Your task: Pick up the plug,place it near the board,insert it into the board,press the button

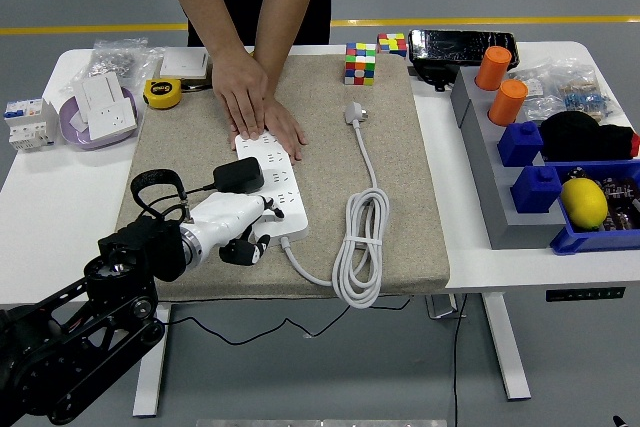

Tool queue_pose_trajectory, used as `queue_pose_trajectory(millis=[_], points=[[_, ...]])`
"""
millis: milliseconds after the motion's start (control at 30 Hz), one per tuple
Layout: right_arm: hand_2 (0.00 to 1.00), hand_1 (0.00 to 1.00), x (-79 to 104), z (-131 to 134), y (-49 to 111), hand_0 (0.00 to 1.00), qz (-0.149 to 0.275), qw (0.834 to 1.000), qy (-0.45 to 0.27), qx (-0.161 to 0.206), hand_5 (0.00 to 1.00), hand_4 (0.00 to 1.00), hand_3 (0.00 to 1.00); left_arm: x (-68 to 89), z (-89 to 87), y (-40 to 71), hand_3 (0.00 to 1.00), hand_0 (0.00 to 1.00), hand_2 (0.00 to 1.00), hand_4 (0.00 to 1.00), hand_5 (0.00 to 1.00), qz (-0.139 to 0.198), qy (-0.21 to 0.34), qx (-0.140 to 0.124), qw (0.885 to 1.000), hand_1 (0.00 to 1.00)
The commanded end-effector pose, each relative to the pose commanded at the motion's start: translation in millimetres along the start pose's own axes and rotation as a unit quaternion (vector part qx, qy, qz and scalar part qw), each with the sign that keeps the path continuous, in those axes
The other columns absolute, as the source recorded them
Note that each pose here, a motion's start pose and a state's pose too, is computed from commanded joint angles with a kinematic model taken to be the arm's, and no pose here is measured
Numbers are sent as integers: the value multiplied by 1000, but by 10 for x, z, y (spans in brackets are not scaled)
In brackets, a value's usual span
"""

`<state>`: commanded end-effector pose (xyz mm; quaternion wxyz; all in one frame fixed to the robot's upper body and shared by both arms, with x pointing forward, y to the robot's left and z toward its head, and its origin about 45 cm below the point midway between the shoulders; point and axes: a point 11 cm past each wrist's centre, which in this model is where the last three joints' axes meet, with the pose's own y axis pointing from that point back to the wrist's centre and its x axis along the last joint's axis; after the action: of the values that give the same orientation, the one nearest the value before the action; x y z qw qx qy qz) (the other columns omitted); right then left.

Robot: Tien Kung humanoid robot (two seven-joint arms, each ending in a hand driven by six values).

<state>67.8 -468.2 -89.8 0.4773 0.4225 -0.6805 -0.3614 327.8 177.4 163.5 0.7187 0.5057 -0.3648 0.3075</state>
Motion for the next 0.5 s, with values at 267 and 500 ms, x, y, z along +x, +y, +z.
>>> queue_pose_trajectory(millis=[267,500], points=[[783,803,9,23,2,872,1,1000,1,-2,998,998,840,-45,-6,-6,785,159,145,408,110,-4,-2,1,1000,58],[782,803,10,34,3,872,0,1000,1,-3,998,998,838,-91,-56,-19,776,159,145,411,107,-10,-7,7,1000,57]])
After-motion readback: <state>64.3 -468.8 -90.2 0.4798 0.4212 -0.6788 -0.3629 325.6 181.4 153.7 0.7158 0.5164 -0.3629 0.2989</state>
